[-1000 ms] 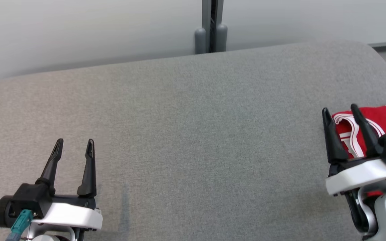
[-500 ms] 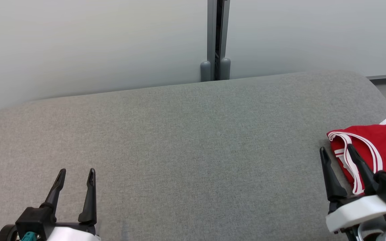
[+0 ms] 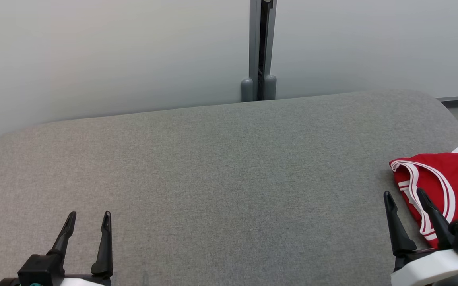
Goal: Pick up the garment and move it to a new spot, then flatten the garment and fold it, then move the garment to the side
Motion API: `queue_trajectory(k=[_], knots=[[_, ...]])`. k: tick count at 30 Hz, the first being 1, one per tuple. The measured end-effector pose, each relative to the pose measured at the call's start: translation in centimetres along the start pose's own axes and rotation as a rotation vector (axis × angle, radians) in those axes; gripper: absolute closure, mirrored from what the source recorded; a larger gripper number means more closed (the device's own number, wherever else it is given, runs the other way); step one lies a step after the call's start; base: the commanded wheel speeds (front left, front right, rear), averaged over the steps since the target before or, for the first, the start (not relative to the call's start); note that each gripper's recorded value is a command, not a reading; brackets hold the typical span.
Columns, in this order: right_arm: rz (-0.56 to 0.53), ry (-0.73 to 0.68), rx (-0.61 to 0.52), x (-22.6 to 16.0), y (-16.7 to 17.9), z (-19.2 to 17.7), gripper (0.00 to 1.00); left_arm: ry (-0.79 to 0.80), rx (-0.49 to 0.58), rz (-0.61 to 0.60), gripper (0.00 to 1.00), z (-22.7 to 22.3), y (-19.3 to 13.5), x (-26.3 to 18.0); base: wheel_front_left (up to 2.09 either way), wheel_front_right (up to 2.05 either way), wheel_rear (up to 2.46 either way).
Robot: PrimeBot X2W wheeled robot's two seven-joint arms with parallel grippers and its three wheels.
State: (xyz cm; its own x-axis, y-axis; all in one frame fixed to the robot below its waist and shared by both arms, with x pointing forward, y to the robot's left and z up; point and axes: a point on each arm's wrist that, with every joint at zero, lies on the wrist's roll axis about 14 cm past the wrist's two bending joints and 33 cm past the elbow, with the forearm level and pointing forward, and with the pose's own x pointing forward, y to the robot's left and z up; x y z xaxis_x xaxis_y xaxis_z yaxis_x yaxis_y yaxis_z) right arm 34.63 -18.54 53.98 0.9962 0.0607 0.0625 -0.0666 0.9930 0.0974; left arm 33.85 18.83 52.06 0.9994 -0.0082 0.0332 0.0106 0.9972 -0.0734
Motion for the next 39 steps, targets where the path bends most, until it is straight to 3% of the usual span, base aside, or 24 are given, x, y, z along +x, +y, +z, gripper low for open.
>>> queue_trajectory(k=[29, 30, 39], knots=[[-0.006, 0.017, 0.013, 0.1, 0.0, -0.7, 0.0, 0.023, 0.006, 0.026, 0.0, -0.2, 0.4, 0.0, 0.0, 0.0, 0.0], [-0.006, 0.017, 0.013, 0.2, 0.0, -0.7, 1.0, 0.023, 0.007, 0.026, 1.0, -0.2, 0.5, 0.0, 0.0, 0.0, 0.0], [-0.014, 0.075, 0.112, -0.3, 0.2, -2.7, 1.0, 0.093, -0.095, 0.041, 1.0, -2.3, 0.1, -0.6, 0.0, 0.0, 0.0]])
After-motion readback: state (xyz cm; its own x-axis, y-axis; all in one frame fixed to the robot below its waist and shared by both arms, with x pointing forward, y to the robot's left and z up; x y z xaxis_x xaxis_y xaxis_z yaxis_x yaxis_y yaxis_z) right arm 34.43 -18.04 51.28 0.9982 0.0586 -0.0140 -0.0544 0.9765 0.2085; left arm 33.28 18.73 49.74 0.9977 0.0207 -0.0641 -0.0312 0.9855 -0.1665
